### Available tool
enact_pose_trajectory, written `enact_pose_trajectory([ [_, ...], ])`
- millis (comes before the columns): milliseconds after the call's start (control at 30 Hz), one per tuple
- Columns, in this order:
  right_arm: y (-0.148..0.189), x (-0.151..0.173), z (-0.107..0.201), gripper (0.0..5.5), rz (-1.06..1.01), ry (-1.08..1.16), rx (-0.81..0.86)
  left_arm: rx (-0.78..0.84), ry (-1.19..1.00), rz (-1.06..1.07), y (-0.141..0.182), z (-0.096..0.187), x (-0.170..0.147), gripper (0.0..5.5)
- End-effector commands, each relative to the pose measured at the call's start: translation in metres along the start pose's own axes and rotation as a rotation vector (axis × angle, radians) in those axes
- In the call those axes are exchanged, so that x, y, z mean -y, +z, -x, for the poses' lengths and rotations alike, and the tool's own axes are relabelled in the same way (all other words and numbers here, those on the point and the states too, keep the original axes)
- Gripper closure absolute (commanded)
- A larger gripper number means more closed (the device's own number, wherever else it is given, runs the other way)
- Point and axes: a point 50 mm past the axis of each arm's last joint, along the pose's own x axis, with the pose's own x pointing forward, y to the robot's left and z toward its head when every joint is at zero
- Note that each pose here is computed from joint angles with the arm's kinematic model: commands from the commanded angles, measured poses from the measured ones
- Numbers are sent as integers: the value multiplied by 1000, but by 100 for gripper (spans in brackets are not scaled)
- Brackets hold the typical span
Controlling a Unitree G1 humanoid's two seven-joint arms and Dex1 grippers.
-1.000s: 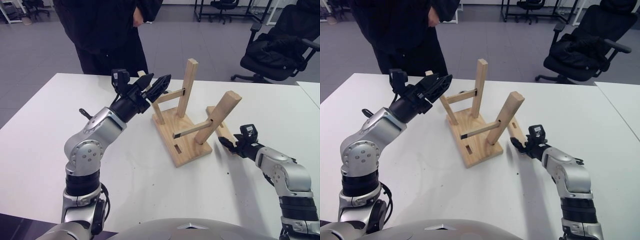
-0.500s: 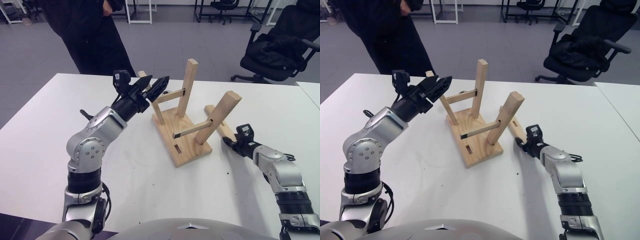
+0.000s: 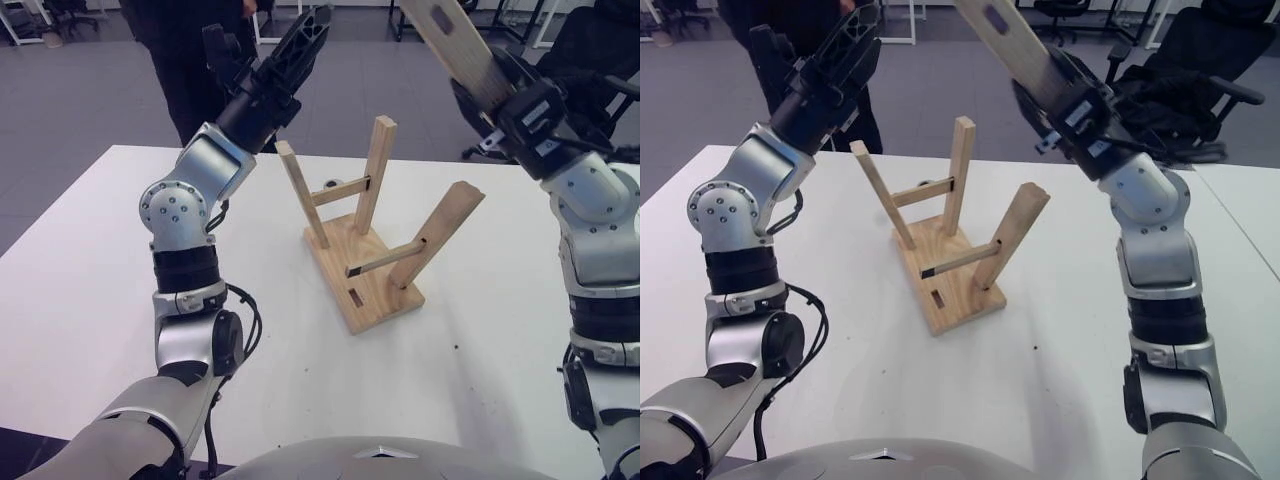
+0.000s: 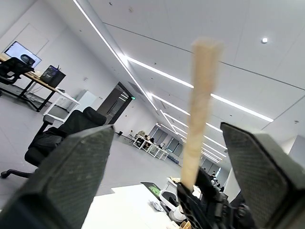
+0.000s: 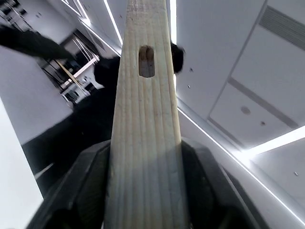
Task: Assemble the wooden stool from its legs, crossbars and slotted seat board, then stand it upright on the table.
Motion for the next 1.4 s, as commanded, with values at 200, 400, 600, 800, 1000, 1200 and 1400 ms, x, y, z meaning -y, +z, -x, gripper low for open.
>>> enact_pose_trajectory([
  [200,-2,-25,-5,342,-82,140,-6,47,-167,-28,10,-4,29,140],
  [400,-13,-19,-3,343,-180,100,-59,35,-140,-38,8,6,25,140],
  [600,-2,-32,-2,343,-169,179,11,59,-104,-65,15,3,18,190],
  [800,1,-31,-2,343,-203,166,31,51,-93,-87,11,5,14,300],
  [1000,1,-33,0,343,-200,184,28,73,-86,-87,11,8,15,398],
  [1200,2,-35,-1,269,-186,215,25,105,-91,-91,14,7,17,445],
  [1400,5,-34,-3,157,-151,218,36,146,-70,-133,24,13,17,447],
])
